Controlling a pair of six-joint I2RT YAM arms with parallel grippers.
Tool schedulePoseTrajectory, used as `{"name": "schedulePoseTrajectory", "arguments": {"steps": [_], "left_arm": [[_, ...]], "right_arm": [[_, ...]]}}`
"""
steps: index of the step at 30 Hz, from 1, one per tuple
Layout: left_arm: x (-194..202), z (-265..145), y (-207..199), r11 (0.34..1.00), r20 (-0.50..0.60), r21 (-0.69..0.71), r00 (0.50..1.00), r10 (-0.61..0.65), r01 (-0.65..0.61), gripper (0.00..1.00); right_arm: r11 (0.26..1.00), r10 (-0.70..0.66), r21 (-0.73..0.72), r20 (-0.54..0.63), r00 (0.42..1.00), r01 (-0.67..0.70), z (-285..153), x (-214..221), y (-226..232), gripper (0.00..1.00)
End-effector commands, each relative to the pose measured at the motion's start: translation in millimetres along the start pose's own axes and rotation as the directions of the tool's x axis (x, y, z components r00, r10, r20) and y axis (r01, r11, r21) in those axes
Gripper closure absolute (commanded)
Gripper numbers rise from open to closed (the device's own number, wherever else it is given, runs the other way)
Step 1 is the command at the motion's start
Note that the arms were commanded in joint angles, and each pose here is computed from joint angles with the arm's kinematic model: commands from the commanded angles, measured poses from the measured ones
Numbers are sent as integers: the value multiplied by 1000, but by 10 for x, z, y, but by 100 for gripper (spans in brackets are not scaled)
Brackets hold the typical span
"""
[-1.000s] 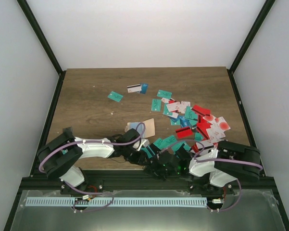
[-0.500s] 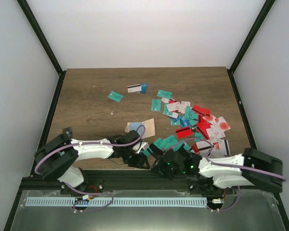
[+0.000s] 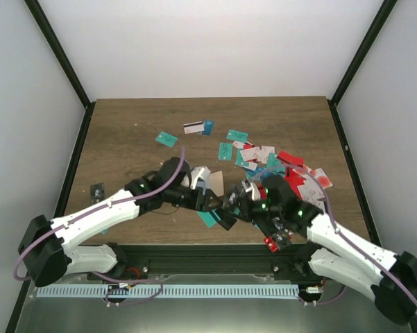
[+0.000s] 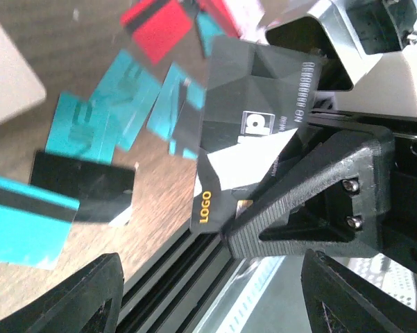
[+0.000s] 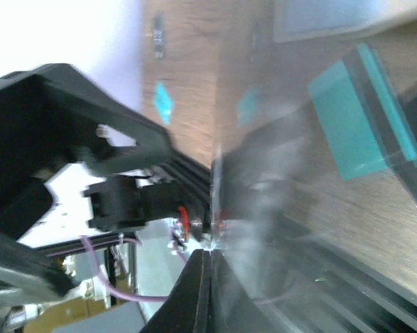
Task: Put the credit cards into the card holder
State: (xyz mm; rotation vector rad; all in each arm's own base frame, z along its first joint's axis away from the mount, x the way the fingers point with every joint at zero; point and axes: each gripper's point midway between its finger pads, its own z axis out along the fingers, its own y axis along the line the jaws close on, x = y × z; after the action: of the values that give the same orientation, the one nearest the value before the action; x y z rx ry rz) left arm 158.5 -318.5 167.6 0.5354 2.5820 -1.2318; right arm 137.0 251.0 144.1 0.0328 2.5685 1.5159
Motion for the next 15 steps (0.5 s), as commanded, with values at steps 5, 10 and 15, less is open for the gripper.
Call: {"name": "schedulePoseTrajectory", "arguments": {"steps": [5, 10, 15], "left_arm": [[-603, -645, -788, 962, 180, 264, 984, 15, -63, 27], [-753, -836, -951, 941, 244, 315, 969, 44, -122, 32], [-859, -927, -918, 940, 295, 297, 953, 75, -166, 50]], "right_arm": [[876, -425, -309, -126, 896, 372, -310, -230, 1239, 99], [814, -485, -434, -141, 863, 387, -394, -263, 1516, 99], [787, -519, -460, -134, 844, 411, -389, -301, 1595, 99]]}}
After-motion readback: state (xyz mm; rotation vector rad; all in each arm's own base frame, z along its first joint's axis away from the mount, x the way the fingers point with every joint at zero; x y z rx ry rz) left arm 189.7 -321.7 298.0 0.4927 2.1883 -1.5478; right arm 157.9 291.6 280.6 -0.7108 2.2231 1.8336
